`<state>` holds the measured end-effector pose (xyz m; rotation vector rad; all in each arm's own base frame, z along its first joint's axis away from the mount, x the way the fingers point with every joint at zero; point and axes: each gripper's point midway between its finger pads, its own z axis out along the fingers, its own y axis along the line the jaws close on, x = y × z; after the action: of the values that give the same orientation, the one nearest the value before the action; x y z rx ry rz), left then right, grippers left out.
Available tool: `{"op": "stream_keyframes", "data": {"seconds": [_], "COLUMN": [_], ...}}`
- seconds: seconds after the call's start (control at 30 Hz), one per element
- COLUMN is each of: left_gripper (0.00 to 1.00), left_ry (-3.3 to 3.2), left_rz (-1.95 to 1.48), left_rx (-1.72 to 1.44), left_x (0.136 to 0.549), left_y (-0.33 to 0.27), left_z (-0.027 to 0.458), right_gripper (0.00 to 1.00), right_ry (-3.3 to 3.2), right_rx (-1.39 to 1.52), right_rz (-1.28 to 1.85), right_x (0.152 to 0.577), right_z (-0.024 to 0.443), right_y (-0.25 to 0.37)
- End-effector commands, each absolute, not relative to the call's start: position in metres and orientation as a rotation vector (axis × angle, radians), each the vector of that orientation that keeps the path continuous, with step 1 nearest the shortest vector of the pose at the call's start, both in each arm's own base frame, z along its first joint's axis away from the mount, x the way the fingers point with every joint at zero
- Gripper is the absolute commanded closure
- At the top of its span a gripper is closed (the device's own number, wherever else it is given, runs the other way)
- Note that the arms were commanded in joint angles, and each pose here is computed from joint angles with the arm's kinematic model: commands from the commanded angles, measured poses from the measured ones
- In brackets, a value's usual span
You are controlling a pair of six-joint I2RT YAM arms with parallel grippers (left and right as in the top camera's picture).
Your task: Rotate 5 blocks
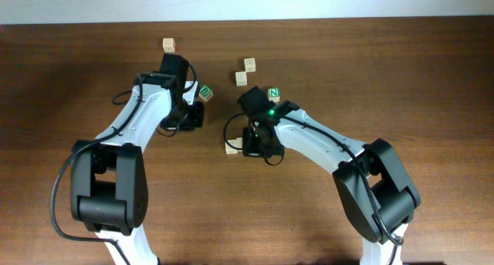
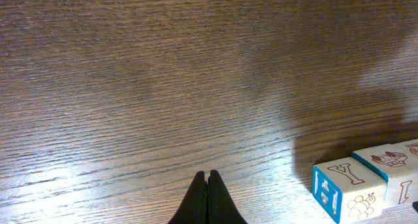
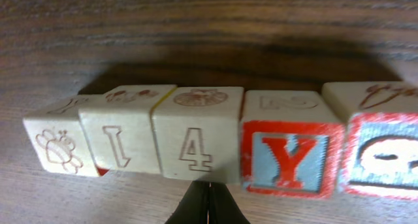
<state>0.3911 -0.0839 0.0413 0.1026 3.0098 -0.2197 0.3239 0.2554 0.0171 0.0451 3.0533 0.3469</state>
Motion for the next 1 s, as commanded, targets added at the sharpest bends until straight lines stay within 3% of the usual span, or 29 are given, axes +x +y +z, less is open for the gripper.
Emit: {"op": "stream_keyframes", "data": {"seconds": [0.0, 0.27, 0.4, 0.47, 0.57, 0.6, 0.67, 0.7, 0.97], "left_gripper": [1.00, 1.00, 1.00, 1.00, 1.00, 1.00, 1.00, 1.00, 1.00], "left_ry": [3.005, 3.005, 3.005, 3.005, 3.004, 3.004, 2.999, 2.997, 2.966], "left_rz": [-0.214, -0.214, -0.214, -0.214, -0.214, -0.214, -0.214, -0.215, -0.218], "left_rx": [0.127, 0.127, 0.127, 0.127, 0.127, 0.127, 0.127, 0.128, 0.129], "left_x": [0.394, 0.394, 0.394, 0.394, 0.394, 0.394, 0.395, 0.396, 0.403], "left_y": [-0.084, -0.084, -0.084, -0.084, -0.084, -0.084, -0.084, -0.084, -0.085], "left_z": [0.042, 0.042, 0.042, 0.042, 0.042, 0.042, 0.043, 0.043, 0.044], "right_gripper": [0.96, 0.96, 0.93, 0.83, 0.61, 0.46, 0.06, 0.02, 0.02], "right_ry": [3.045, 2.944, 2.844, 2.800, 2.762, 2.762, 2.782, 2.793, 2.799], "right_rx": [-0.029, -0.088, -0.007, 0.107, 0.250, 0.282, 0.360, 0.386, 0.477], "right_rz": [0.417, 0.459, 0.375, 0.272, 0.224, 0.216, 0.188, 0.177, 0.153], "right_x": [0.328, 0.345, 0.366, 0.374, 0.374, 0.372, 0.366, 0.363, 0.366], "right_z": [0.024, 0.097, 0.145, 0.172, 0.202, 0.205, 0.206, 0.204, 0.199], "right_y": [0.264, 0.257, 0.216, 0.175, 0.121, 0.111, 0.089, 0.082, 0.058]}}
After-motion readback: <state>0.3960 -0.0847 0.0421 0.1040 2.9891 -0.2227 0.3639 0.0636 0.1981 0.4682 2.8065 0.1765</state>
